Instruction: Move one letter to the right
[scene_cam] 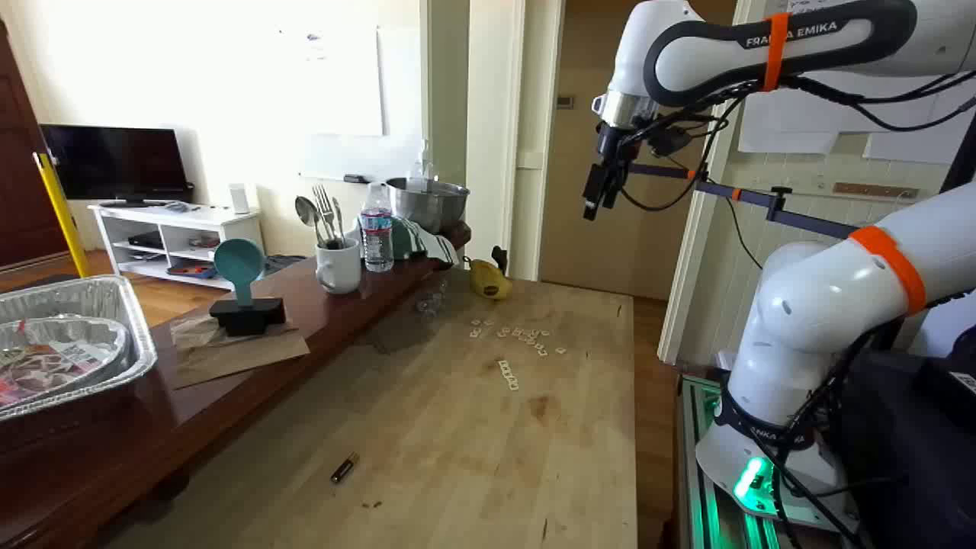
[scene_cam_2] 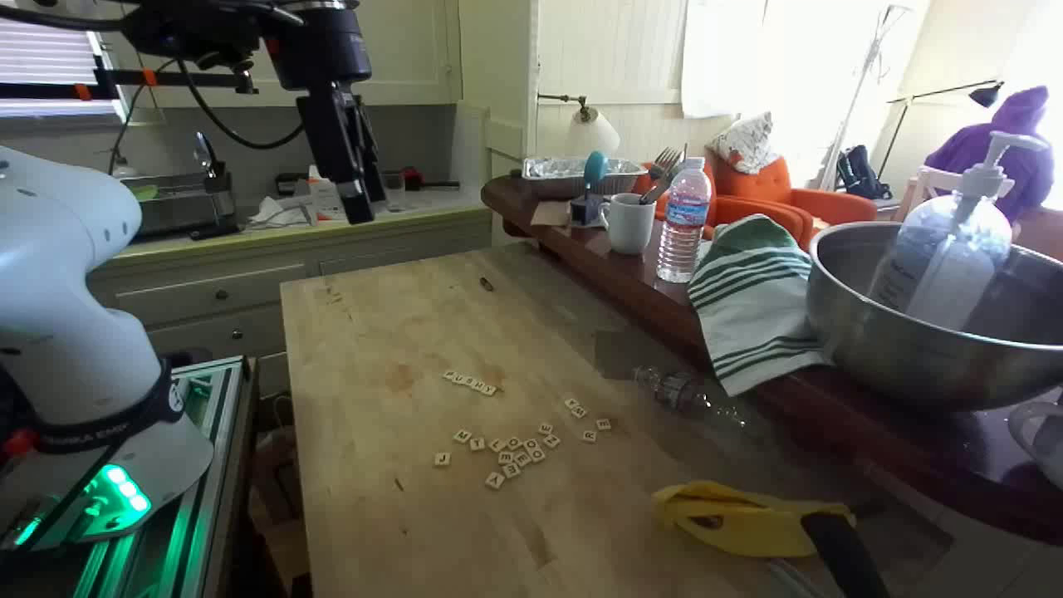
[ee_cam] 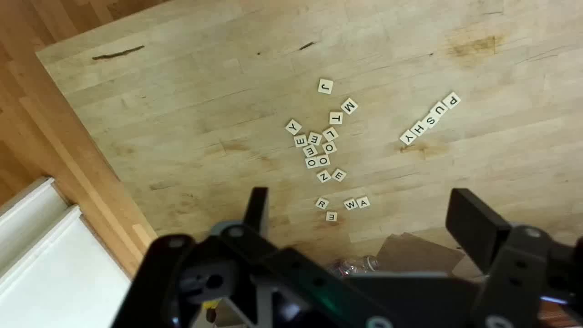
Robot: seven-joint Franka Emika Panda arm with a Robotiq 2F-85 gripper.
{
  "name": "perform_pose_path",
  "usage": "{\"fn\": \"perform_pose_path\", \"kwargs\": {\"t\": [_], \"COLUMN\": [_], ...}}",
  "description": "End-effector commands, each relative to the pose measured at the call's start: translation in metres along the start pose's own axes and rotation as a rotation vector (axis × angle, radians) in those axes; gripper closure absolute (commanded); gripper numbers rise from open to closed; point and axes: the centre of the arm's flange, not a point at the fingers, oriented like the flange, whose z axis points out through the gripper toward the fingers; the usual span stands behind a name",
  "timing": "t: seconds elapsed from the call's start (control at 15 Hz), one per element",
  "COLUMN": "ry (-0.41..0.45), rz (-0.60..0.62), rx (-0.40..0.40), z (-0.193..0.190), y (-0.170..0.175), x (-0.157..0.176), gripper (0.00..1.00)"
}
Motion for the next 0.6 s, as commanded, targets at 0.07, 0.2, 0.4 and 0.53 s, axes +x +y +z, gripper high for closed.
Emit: {"fn": "perform_pose_path", "kwargs": {"t": [0.07,0.2,0.4,0.53], "ry": [0.000,0.000,-0.007,-0.032], "rz": [0.000,0.000,-0.028,-0.132], "rx": [0.000,0.000,0.007,0.050], "z": [0.000,0.000,0.005,0.027], "y": [0.000,0.000,-0.005,-0.026], "x": [0.000,0.000,0.002,0.006], "gripper": [0.00,0.00,0.00,0.00]}}
